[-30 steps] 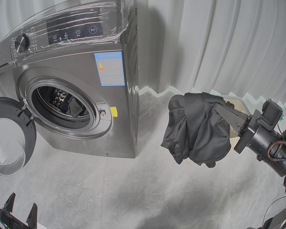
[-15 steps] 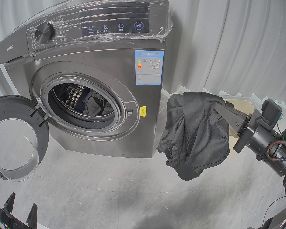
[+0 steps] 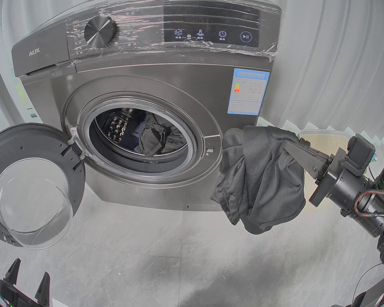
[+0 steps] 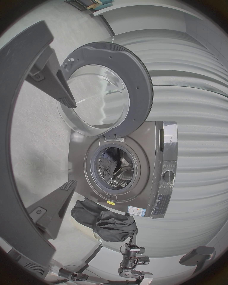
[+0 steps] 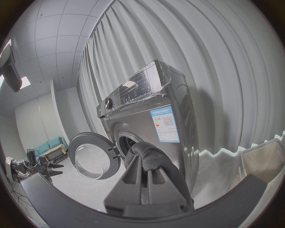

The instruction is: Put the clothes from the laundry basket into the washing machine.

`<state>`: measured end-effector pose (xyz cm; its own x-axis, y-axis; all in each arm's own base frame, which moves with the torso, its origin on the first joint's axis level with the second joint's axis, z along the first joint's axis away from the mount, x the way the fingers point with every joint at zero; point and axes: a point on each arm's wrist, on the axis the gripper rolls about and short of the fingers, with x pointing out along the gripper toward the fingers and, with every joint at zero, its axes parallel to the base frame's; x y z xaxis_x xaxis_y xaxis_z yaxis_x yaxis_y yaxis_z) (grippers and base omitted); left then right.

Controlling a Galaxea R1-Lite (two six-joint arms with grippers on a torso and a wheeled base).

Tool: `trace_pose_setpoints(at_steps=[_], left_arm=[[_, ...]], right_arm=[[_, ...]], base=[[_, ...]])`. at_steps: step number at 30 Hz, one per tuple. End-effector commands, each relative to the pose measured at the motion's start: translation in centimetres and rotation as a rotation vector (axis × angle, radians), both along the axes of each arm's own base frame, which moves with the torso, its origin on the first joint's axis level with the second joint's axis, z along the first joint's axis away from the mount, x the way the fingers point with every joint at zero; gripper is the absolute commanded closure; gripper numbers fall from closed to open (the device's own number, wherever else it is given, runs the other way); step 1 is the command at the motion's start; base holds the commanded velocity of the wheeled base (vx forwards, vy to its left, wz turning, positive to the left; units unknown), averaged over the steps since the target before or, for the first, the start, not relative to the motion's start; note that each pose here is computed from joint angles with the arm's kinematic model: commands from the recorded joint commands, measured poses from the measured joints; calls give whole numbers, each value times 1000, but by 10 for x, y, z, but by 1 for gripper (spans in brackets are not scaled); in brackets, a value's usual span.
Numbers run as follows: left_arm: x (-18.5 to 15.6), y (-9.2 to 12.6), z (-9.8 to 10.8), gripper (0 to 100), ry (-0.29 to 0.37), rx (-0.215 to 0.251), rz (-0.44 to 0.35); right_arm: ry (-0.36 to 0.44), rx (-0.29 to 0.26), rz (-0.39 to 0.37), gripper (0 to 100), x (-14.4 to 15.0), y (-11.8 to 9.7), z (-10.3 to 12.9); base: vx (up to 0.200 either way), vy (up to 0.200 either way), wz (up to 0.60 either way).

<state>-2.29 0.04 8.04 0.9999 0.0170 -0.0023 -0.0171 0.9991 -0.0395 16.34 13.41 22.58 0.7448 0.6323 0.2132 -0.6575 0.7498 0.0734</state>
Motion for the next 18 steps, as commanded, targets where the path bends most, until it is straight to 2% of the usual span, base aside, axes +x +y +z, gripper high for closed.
trace_pose_setpoints(at_steps=[1, 5, 14, 18], left_arm=[[0, 0, -4, 0, -1, 0, 0], [0, 0, -4, 0, -1, -2, 0], [0, 0, -4, 0, -1, -2, 0], [0, 0, -4, 0, -1, -2, 0]], right_arm=[[5, -4, 1, 100, 1, 1, -1], [12, -7, 0, 100, 2, 2, -3], [19, -11, 0, 100, 4, 3, -5], [18, -12, -2, 100, 4, 3, -5]], base=[[-200, 0, 0], [-200, 0, 0], [0, 0, 0], [0, 200, 0]])
